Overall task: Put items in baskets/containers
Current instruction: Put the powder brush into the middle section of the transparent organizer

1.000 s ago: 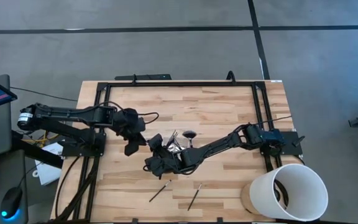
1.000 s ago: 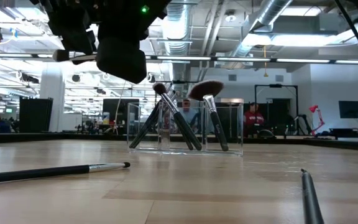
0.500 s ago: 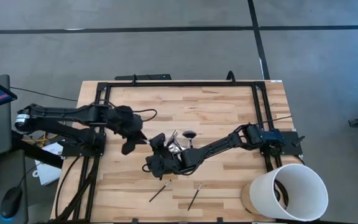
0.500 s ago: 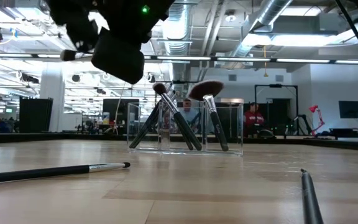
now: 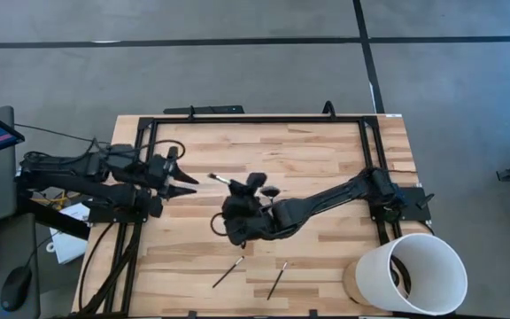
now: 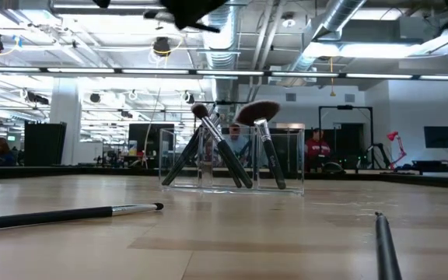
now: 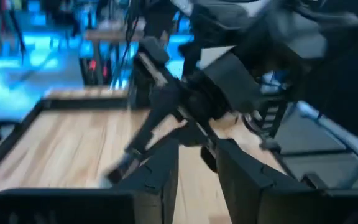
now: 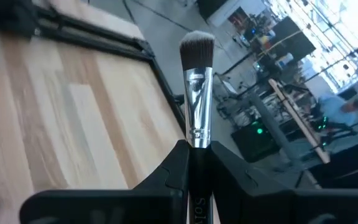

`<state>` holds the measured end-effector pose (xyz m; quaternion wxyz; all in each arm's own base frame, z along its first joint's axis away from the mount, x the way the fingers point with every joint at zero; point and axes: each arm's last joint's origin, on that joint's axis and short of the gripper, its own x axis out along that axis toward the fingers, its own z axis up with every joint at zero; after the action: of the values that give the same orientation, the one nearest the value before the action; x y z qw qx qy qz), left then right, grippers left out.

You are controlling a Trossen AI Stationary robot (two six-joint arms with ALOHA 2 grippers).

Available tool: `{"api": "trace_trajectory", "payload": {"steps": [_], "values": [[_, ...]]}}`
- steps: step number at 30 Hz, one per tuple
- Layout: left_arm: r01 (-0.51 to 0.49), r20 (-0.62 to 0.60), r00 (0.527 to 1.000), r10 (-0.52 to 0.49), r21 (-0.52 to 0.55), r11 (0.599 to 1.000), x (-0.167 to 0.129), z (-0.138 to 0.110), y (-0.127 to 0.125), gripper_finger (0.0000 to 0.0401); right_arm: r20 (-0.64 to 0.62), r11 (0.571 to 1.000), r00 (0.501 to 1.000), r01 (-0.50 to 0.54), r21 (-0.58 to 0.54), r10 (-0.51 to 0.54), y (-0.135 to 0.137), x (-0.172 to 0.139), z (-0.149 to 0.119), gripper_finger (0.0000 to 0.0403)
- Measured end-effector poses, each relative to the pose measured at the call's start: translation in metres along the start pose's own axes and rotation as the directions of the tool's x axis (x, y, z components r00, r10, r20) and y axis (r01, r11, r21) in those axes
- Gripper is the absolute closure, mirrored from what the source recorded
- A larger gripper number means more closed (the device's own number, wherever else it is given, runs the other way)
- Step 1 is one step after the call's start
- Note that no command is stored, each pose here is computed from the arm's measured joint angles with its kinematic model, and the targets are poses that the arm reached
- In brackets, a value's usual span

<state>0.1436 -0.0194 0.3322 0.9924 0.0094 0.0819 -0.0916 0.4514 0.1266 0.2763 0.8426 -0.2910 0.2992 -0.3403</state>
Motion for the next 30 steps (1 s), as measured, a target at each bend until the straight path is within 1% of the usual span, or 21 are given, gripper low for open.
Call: {"api": "trace_trajectory", "payload": {"steps": [4,6,8,11,14,16,17,19,21,22,24,26,28,30], "values": [[-0.013,0.036,0.999,0.012,0.015,1.0,0.012,-0.025,-0.003,0.0298,0.015,0.997,1.0,-0.007,0.071,0.006,-0.017,-0.019,-0.008,0.0369],[-0.025,0.044,0.999,0.025,0.014,1.0,0.018,-0.038,-0.003,0.0298,0.028,0.993,0.999,-0.019,0.114,0.016,-0.022,-0.026,-0.015,0.0369],[-0.026,0.077,0.997,0.025,0.015,1.0,0.021,-0.048,-0.003,0.0298,0.052,0.988,0.998,-0.033,0.151,0.025,-0.025,-0.034,-0.025,0.0368],[-0.02,0.16,0.987,0.017,0.016,1.0,0.025,-0.06,-0.003,0.0298,0.119,0.974,0.992,-0.069,0.214,0.045,-0.026,-0.045,-0.039,0.0369],[0.024,0.255,0.966,-0.031,0.03,0.999,0.027,-0.072,-0.005,0.0298,0.233,0.951,0.97,-0.135,0.279,0.07,-0.03,-0.054,-0.049,0.0369],[0.039,0.3,0.952,-0.055,0.059,0.998,0.029,-0.08,-0.005,0.0298,0.352,0.919,0.929,-0.232,0.318,0.113,-0.036,-0.06,-0.054,0.0369],[0.048,0.306,0.95,-0.069,0.075,0.996,0.031,-0.085,-0.006,0.0298,0.42,0.898,0.898,-0.288,0.332,0.133,-0.039,-0.061,-0.057,0.0369],[0.062,0.327,0.94,-0.093,0.105,0.993,0.033,-0.091,-0.007,0.0294,0.548,0.862,0.82,-0.391,0.322,0.168,-0.045,-0.062,-0.063,0.0369],[0.07,0.342,0.934,-0.104,0.112,0.991,0.038,-0.094,-0.007,0.0284,0.64,0.83,0.745,-0.469,0.301,0.189,-0.049,-0.058,-0.069,0.0368],[0.072,0.355,0.929,-0.109,0.116,0.991,0.04,-0.095,-0.007,0.0278,0.669,0.82,0.714,-0.5,0.279,0.207,-0.05,-0.056,-0.072,0.0368],[0.086,0.388,0.912,-0.132,0.133,0.987,0.044,-0.093,-0.008,0.0264,0.703,0.789,0.669,-0.556,0.26,0.24,-0.052,-0.048,-0.076,0.0369],[0.09,0.436,0.887,-0.153,0.162,0.983,0.048,-0.091,-0.011,0.0249,0.715,0.756,0.642,-0.605,0.25,0.277,-0.051,-0.04,-0.079,0.0369],[0.085,0.467,0.869,-0.164,0.185,0.979,0.053,-0.091,-0.013,0.0236,0.72,0.731,0.624,-0.637,0.245,0.303,-0.052,-0.033,-0.081,0.0369],[0.085,0.464,0.87,-0.17,0.199,0.976,0.059,-0.095,-0.014,0.0225,0.739,0.703,0.598,-0.668,0.245,0.311,-0.051,-0.026,-0.081,0.0367]]}}
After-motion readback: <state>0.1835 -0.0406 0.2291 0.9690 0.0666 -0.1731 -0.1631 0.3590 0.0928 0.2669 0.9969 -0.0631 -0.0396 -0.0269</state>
